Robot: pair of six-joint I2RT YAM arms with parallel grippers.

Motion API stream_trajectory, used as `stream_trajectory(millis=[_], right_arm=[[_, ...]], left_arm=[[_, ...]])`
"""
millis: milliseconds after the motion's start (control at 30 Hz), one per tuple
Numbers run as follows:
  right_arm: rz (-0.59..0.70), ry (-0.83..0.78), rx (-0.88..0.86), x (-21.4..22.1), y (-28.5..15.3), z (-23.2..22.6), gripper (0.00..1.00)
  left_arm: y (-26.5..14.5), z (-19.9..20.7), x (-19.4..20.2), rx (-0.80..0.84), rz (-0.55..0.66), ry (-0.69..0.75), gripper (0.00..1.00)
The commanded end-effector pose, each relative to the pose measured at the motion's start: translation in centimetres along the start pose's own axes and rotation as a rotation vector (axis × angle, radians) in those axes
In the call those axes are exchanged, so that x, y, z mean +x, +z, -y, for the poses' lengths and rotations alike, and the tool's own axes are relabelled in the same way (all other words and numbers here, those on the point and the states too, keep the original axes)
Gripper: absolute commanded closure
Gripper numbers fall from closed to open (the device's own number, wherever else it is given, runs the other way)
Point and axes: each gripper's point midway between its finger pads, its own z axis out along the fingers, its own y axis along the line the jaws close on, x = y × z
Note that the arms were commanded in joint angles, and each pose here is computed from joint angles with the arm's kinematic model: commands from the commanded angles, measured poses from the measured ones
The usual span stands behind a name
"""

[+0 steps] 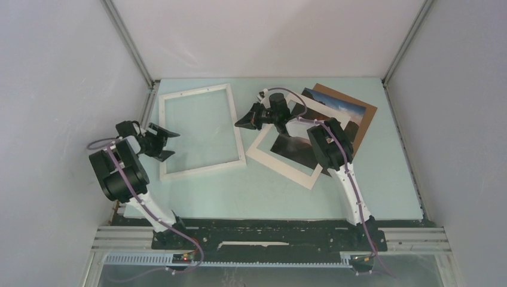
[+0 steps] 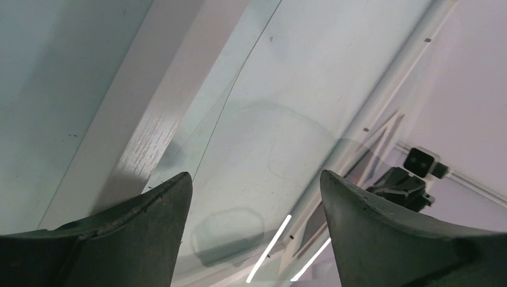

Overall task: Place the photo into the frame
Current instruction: Place the photo frame item in the photo frame.

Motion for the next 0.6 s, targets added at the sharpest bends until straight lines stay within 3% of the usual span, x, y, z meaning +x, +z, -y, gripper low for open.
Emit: stream_trajectory(millis=[0, 200, 367, 567], right_arm=[[-0.006, -0.036, -0.059, -0.6, 0.2, -2.6, 1.00], [-0.007, -0.032, -0.061, -0.5, 0.1, -2.7, 1.00], [-0.007, -0.028, -0.060, -0.5, 0.0, -2.5, 1.00], [-0.006, -0.029, -0.063, -0.7, -0.2, -2.7, 1.00]], left_arm=[[-0.9, -1.3, -1.2, -0.142, 0.091, 0.109, 0.10], [-1.9, -3.2, -0.5, -0.270, 0.112, 0.138, 0.07], [-2.6, -3.2, -0.7, -0.285, 0.148, 0.162, 0.05], [-1.4, -3.7, 1.5, -0.269, 0.046, 0.126, 0.05]])
